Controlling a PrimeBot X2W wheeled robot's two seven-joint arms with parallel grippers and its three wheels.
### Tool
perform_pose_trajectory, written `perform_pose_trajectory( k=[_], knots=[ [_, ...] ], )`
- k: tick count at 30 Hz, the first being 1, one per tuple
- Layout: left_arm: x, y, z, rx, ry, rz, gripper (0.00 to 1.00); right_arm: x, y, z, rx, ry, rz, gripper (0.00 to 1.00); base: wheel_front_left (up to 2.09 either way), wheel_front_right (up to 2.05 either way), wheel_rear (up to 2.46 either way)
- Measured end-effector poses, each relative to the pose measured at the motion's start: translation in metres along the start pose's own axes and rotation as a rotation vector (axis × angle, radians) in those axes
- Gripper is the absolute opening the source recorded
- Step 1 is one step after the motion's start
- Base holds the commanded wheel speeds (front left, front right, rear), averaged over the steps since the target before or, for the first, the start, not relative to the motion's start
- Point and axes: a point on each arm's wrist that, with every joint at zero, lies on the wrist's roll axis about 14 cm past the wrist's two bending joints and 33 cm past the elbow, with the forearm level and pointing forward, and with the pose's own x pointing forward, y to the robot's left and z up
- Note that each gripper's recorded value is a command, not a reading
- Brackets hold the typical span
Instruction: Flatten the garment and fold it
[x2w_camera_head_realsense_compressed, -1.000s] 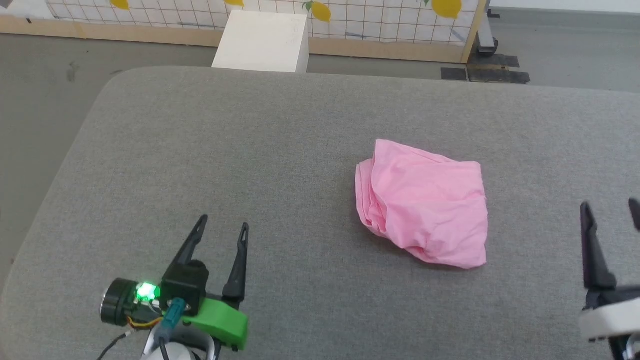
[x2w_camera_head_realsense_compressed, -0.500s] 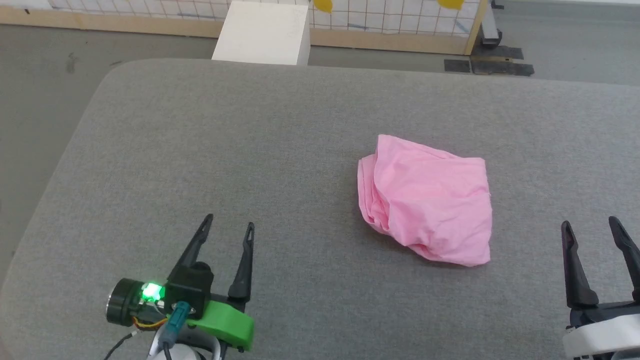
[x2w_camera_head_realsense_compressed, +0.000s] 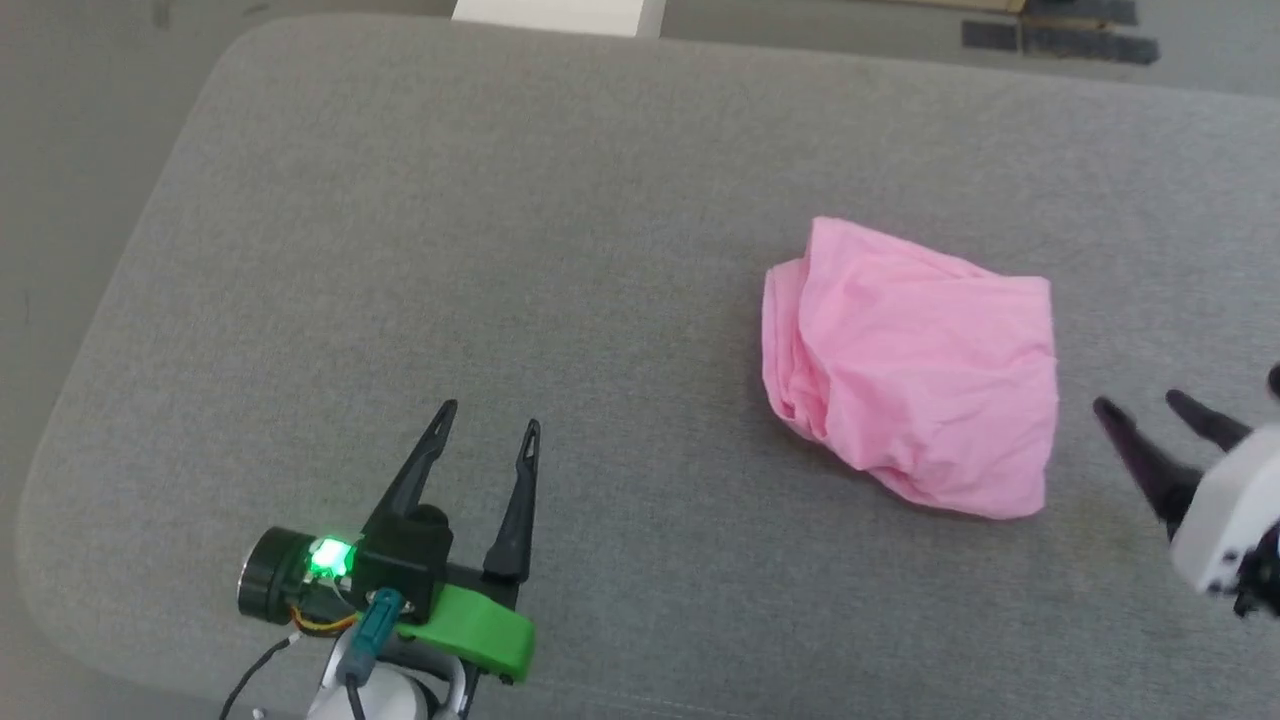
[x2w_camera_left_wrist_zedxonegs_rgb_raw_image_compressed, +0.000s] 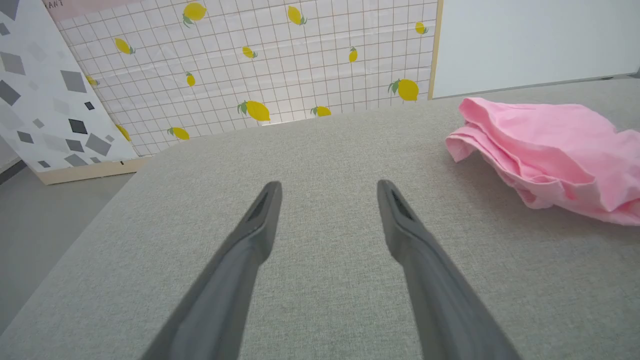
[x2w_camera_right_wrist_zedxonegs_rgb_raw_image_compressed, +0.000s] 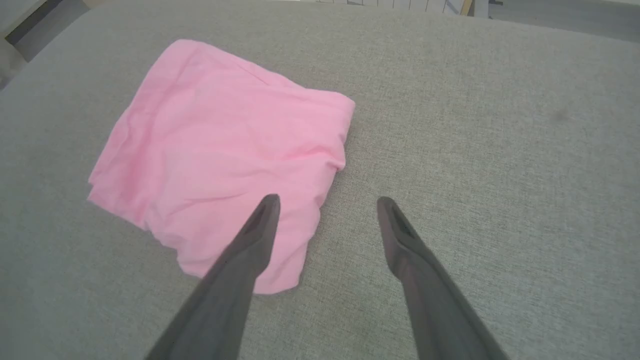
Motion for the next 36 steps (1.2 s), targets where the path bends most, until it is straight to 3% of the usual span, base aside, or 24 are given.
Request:
perform_pose_trajectory(
  k=[6,10,13,17,19,25,36],
  knots=[
    [0.001,0.006,-0.015,-0.011,0.046,0.027,1.0,0.042,0.005,-0.007,0.123,0.223,0.061,1.0,0.0,0.0,0.0],
    [0.001,0.012,-0.019,-0.014,0.057,0.055,1.0,0.063,0.008,-0.029,0.13,0.365,0.052,1.0,0.0,0.0,0.0],
    [-0.003,0.021,-0.024,0.003,0.07,0.092,1.0,0.087,0.03,-0.052,0.15,0.462,0.084,1.0,0.0,0.0,0.0],
    [-0.006,0.026,-0.028,0.009,0.086,0.111,1.0,0.098,0.034,-0.062,0.096,0.5,0.074,1.0,0.0,0.0,0.0],
    [-0.008,0.029,-0.029,0.012,0.091,0.12,1.0,0.101,0.035,-0.064,0.06,0.508,0.068,0.02,0.0,0.0,0.0],
    [-0.009,0.029,-0.033,0.007,0.101,0.123,1.0,0.106,0.04,-0.057,-0.043,0.448,0.078,0.0,0.0,0.0,0.0],
    [0.004,0.001,-0.031,-0.026,0.079,0.025,1.0,0.058,0.013,-0.008,-0.504,0.34,0.09,0.0,0.0,0.0,0.0]
  ],
)
